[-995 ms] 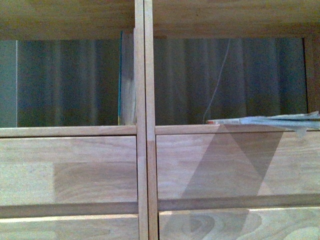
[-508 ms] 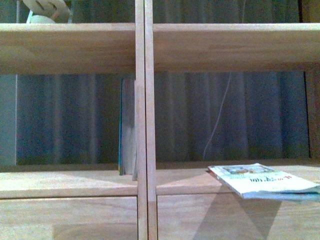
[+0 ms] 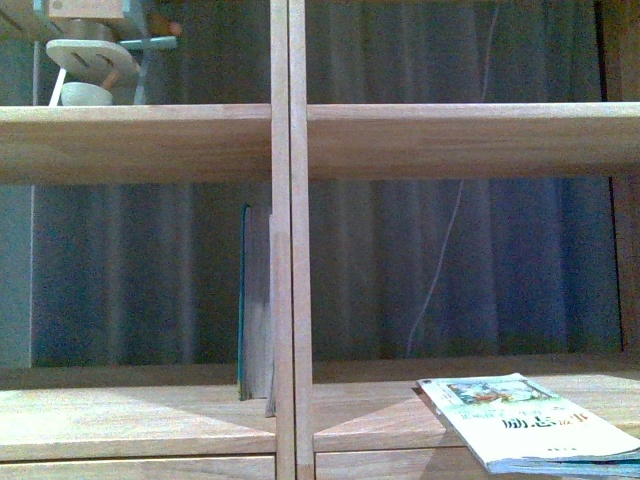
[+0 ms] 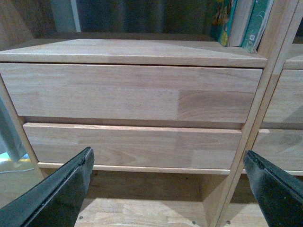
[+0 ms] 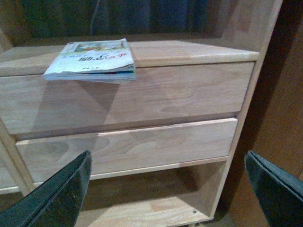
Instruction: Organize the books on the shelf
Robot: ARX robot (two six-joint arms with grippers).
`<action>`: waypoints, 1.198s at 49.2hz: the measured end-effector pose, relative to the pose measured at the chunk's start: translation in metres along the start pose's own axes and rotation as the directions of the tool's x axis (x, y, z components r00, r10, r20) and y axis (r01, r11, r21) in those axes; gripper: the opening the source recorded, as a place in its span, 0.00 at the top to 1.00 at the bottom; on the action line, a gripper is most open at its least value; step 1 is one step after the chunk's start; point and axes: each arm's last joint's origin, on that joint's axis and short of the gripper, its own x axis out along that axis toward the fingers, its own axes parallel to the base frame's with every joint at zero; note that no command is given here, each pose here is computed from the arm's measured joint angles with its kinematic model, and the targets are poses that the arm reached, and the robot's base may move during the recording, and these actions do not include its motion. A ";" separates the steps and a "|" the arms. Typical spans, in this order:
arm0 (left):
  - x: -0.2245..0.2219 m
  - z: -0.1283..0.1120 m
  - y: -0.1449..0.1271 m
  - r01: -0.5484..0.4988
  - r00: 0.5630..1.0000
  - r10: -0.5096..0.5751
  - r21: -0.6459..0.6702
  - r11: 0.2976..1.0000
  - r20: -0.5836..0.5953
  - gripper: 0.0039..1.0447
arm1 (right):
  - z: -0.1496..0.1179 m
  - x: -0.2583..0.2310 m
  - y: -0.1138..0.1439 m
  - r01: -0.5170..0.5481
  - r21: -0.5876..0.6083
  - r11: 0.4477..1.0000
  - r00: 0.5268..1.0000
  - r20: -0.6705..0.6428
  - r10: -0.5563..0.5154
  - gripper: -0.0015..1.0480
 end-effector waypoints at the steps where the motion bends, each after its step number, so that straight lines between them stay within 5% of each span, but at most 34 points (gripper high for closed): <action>1: 0.000 0.000 0.000 0.000 1.000 0.000 0.000 1.000 0.000 0.07 | 0.004 0.003 0.002 -0.006 0.014 1.000 1.000 -0.010 0.006 0.07; 9: 0.000 0.000 0.000 0.000 1.000 0.000 0.000 1.000 0.000 0.07 | 0.034 0.037 0.020 -0.015 0.199 0.980 0.983 -0.175 0.050 0.07; 17: 0.000 0.000 0.000 0.000 1.000 0.000 0.000 1.000 0.000 0.07 | 0.049 0.071 0.038 0.025 0.426 0.904 0.940 -0.317 0.124 0.07; 31: 0.000 0.000 0.000 0.000 1.000 0.000 0.000 1.000 0.000 0.07 | 0.052 0.132 0.054 0.341 0.682 0.647 0.827 -0.545 0.138 0.07; 47: 0.000 0.000 0.000 0.000 1.000 0.000 0.000 1.000 0.000 0.07 | 0.064 0.165 0.074 0.437 0.818 0.374 0.816 -0.536 0.217 0.07; 59: 0.000 0.000 0.000 0.000 1.000 0.000 0.000 1.000 0.000 0.07 | 0.077 0.189 0.094 0.411 0.871 0.271 0.834 -0.479 0.273 0.07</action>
